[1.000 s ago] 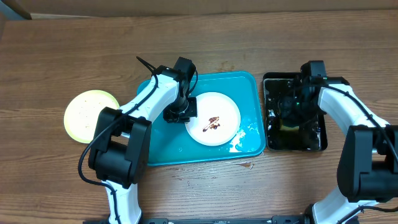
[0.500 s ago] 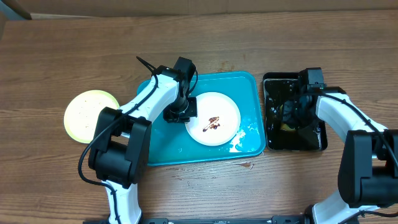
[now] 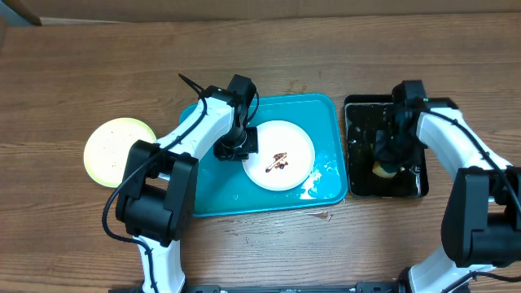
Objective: Clean dirty plates on tray and stack at the side
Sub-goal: 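Dip the sponge in the black tray water with right gripper, then scrub the white plate with the sponge while left gripper holds it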
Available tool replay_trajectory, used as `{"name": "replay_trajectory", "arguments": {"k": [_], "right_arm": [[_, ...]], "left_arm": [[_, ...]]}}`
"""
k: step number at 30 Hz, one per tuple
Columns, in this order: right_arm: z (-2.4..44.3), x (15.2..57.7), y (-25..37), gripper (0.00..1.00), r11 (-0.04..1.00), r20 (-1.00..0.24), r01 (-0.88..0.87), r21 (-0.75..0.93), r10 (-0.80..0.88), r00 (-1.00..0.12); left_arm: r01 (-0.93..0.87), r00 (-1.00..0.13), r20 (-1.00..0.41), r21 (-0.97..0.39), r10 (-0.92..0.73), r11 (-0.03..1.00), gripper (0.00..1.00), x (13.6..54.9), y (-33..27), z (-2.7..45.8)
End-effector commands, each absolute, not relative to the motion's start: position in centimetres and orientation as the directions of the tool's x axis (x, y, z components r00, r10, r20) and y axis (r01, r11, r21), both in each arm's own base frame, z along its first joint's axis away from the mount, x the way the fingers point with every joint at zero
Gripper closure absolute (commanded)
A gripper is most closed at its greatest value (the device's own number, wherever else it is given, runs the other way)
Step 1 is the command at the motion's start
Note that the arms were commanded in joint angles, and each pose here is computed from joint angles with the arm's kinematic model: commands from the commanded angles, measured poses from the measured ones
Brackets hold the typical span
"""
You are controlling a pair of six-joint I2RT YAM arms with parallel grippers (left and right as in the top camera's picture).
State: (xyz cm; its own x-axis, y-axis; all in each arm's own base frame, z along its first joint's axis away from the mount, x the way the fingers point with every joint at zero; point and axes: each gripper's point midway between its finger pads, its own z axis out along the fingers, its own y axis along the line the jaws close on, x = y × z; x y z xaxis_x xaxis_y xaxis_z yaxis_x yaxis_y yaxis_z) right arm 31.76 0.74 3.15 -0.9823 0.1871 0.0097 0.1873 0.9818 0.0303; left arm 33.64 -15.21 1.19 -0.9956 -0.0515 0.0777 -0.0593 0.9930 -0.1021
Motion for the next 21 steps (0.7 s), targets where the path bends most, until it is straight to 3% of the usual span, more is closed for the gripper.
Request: {"name": "replay_trajectory", "arguments": {"k": [1, 16, 21], "right_arm": [[4.6, 33.1, 0.5, 0.96, 0.975, -0.032, 0.219, 0.030, 0.220, -0.975], [-1.1, 31.2, 2.5, 0.96, 0.975, -0.061, 0.217, 0.042, 0.220, -0.974], [0.0, 31.5, 3.5, 0.96, 0.974, -0.044, 0.205, 0.095, 0.210, -0.977]], "left_arm": [[-0.072, -0.996, 0.052, -0.083, -0.068, 0.994, 0.96, 33.8, -14.7, 1.8], [-0.072, -0.996, 0.056, -0.091, -0.067, 0.993, 0.96, 33.7, -14.8, 1.9], [-0.072, -0.996, 0.063, -0.110, -0.065, 0.991, 0.96, 33.6, -15.2, 1.9]]}}
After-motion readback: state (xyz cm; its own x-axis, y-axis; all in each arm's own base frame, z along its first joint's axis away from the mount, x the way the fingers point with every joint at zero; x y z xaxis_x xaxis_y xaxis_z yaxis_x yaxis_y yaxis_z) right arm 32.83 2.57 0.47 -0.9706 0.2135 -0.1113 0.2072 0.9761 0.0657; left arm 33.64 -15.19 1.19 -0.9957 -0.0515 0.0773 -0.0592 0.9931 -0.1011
